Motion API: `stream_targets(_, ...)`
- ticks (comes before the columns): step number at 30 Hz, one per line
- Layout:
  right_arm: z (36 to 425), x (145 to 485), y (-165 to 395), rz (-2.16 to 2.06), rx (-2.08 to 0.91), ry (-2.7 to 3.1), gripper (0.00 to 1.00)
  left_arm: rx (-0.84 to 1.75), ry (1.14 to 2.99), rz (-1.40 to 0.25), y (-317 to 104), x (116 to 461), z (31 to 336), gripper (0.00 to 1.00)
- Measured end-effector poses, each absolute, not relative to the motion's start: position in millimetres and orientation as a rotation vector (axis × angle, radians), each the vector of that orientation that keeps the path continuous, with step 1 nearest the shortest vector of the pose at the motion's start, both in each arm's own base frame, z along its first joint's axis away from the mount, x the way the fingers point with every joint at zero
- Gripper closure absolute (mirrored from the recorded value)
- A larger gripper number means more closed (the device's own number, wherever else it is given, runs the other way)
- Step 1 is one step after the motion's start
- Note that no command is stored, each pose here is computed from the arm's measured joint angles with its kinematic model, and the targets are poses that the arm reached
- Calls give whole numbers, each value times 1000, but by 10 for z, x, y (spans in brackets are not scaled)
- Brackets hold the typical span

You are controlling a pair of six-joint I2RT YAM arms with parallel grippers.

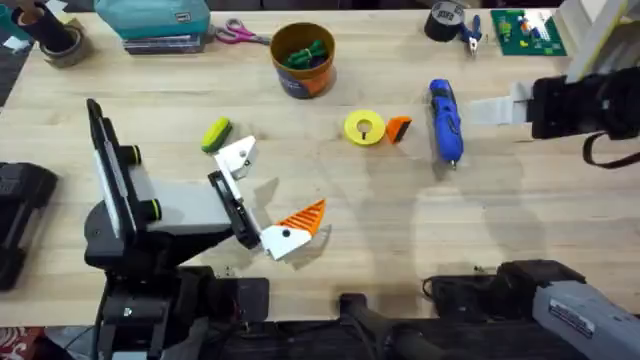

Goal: Pick up the gripper from the table and insert it into the empty holder that is missing its gripper. Then pick up a screw, insert it into the mounting hole, and use the screwdriver to tighten it. Finally, clean up the table by picking up the vegetable and placing it into the bucket.

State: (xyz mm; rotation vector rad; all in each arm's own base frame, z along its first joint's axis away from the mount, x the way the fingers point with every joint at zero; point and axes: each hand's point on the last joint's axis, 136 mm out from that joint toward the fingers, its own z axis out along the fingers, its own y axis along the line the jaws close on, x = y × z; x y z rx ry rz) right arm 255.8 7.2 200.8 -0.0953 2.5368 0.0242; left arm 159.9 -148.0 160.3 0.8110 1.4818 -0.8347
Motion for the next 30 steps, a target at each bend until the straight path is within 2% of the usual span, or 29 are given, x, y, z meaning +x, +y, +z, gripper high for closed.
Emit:
stream_targets(20,2017,2570,104,34,-94,2531,6,811,1481,-834,-1480,1599,1605,14)
stream_targets(26,2024,2501,371,85,-171,2620,6,811,1482,-835,-1480,1599,1603,14)
stream_targets(30,2066,2588,570,104,-229,2670,6,811,1482,-835,-1480,1599,1603,15)
